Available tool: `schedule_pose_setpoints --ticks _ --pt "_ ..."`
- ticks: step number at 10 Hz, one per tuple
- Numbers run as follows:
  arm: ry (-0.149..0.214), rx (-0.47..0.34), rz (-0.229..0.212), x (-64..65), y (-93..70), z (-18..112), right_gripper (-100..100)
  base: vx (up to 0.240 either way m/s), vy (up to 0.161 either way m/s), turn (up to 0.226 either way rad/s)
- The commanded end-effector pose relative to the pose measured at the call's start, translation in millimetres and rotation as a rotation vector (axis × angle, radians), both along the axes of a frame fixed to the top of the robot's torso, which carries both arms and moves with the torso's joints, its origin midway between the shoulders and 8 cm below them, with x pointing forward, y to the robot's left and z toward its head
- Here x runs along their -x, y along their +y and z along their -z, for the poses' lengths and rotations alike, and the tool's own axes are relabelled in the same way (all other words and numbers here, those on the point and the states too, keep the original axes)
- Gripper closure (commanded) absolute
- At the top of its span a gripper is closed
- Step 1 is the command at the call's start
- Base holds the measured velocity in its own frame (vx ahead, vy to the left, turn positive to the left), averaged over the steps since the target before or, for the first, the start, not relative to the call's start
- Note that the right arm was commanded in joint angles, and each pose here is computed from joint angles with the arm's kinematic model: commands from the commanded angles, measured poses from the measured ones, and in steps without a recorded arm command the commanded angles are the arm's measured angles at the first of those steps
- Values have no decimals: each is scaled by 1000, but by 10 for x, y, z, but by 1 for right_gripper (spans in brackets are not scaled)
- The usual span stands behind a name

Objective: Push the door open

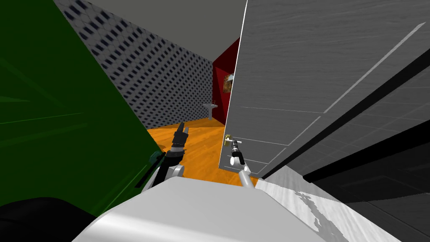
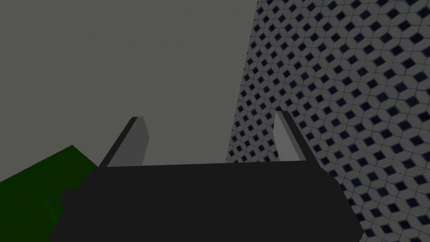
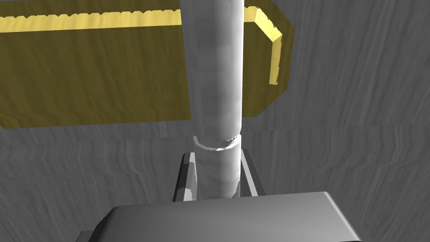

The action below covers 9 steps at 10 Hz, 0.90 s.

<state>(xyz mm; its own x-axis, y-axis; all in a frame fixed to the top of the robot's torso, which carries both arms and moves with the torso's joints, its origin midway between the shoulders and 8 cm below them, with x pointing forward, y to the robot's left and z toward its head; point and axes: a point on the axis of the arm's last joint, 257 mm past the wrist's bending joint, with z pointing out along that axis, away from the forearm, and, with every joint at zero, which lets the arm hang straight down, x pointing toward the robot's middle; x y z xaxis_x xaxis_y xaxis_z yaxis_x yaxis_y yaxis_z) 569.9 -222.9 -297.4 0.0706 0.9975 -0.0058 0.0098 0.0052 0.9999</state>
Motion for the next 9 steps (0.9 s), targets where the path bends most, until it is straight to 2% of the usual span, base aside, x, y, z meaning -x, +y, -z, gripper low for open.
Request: schedule_pose_setpoints --ticks 1,2,4,9 --pt "-10 -2 -3 -55 88 -49 100 119 101 -214" --pt "-2 -4 -2 -23 61 -18 100 56 47 -52" --pt "-8 19 -16 -48 36 -44 100 159 -42 -183" --pt "-12 46 -51 -77 68 -58 100 157 -18 -160"
